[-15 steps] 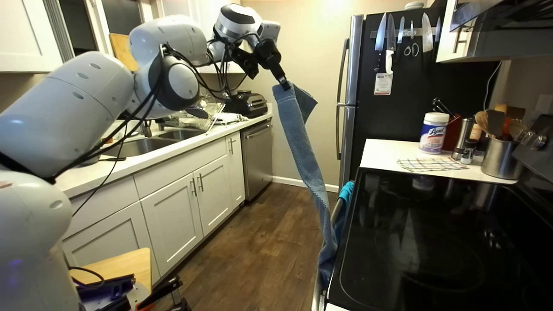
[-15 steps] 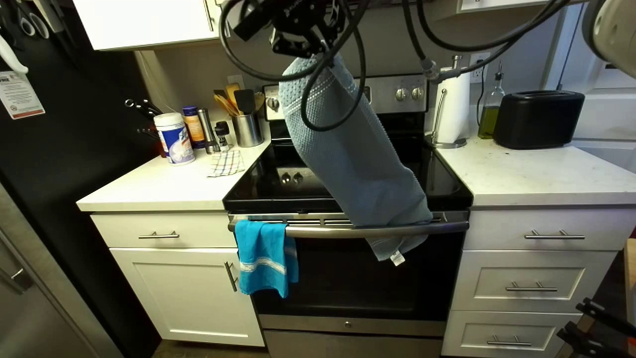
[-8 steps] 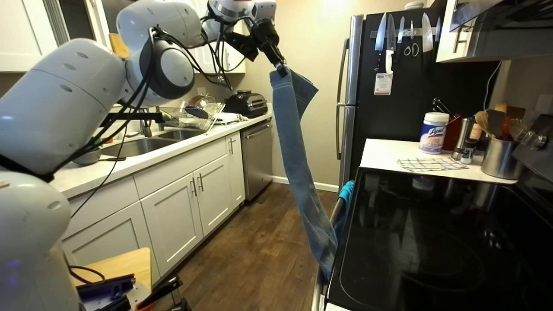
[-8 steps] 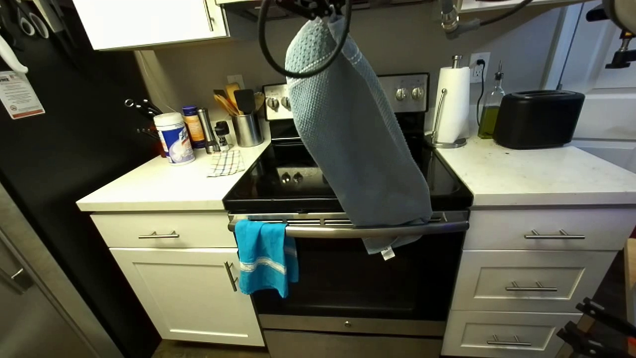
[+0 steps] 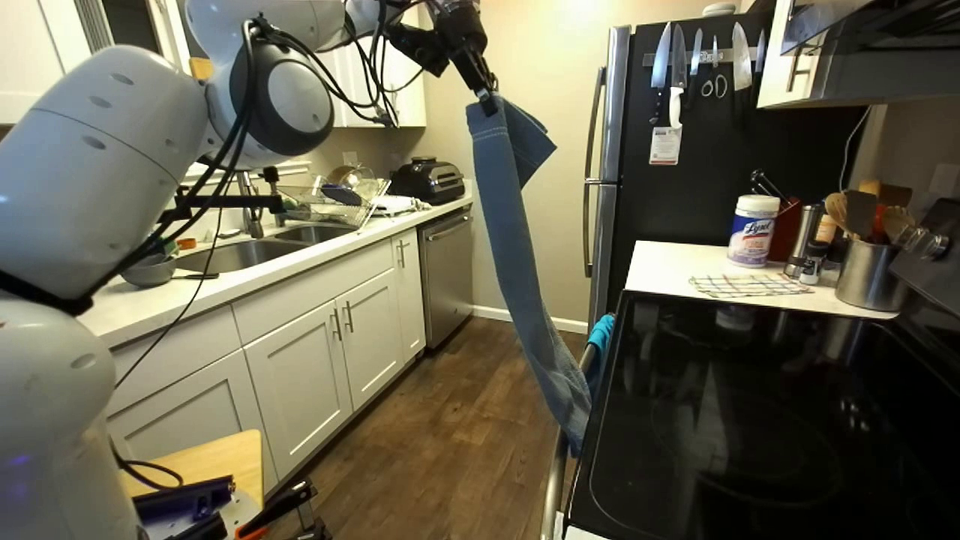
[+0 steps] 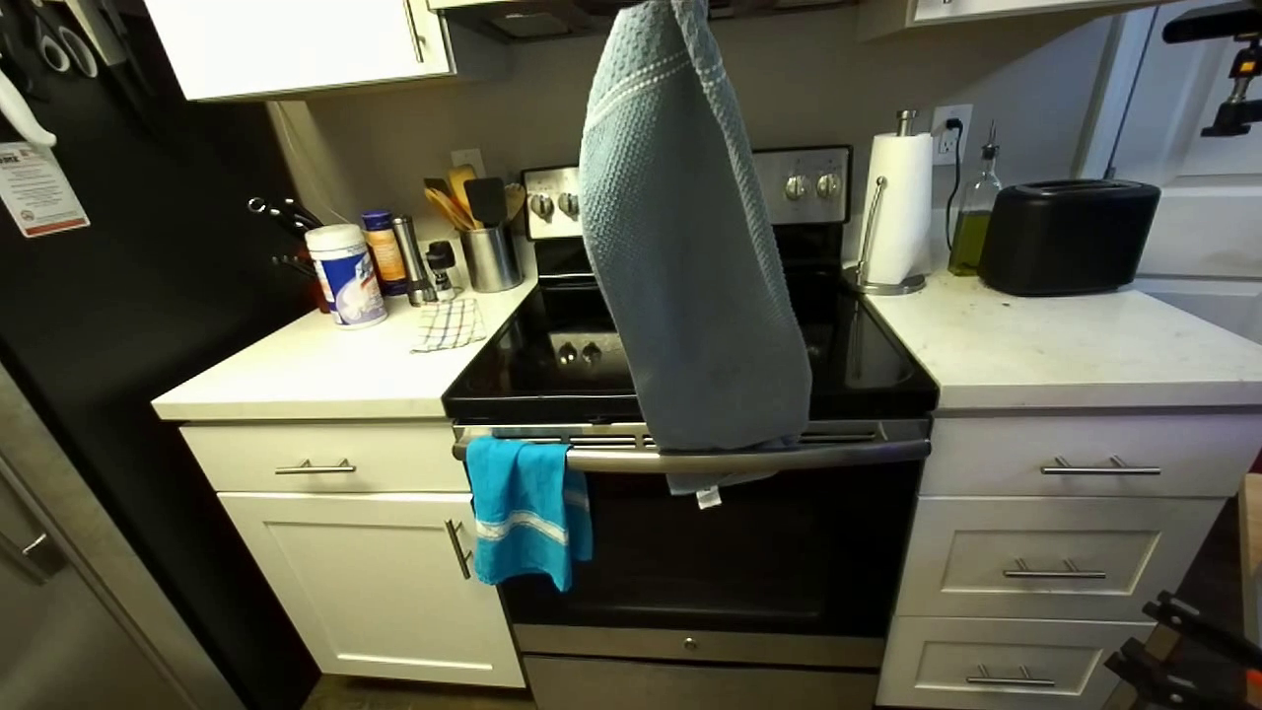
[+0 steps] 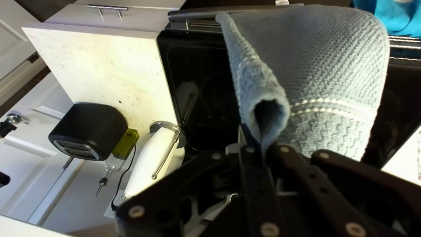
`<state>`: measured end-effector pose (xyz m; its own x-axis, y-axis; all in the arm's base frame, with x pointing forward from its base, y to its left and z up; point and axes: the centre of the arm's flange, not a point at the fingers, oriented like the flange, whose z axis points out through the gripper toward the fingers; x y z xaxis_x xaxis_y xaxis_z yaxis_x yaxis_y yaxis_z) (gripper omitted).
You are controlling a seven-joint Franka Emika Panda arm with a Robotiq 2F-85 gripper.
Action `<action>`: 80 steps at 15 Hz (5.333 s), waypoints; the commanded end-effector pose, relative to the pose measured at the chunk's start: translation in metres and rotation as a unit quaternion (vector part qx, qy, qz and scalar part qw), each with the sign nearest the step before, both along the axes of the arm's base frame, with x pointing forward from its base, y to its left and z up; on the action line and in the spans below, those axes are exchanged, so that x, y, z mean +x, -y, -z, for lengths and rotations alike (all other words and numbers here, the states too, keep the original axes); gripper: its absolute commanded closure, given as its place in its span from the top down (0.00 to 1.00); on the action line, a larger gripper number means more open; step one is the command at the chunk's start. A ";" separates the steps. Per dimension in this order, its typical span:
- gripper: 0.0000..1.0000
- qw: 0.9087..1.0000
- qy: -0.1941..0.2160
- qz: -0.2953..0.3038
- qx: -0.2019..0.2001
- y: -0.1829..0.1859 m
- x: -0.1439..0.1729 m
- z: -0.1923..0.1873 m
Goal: Hang the light blue towel on the handle of the oven.
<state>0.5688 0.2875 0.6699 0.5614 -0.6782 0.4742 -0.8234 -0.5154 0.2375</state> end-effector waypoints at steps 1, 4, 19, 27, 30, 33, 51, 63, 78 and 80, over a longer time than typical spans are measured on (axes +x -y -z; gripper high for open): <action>0.01 0.999 0.000 0.011 0.049 0.049 -0.047 0.035; 0.01 0.997 -0.021 0.027 0.065 0.052 -0.034 0.051; 0.01 0.971 -0.007 0.156 0.178 0.114 0.019 0.101; 0.01 0.983 -0.104 -0.006 0.153 0.155 0.040 0.116; 0.01 0.980 -0.129 -0.053 0.140 0.167 0.047 0.128; 0.01 0.976 -0.146 -0.086 0.133 0.177 0.053 0.140; 0.01 0.961 -0.210 -0.179 0.007 0.145 0.078 0.217; 0.01 0.903 -0.248 -0.333 -0.108 -0.059 0.031 0.289; 0.01 0.797 -0.476 -0.327 -0.176 -0.120 -0.017 0.544; 0.01 0.785 -0.494 -0.326 -0.182 -0.120 -0.019 0.557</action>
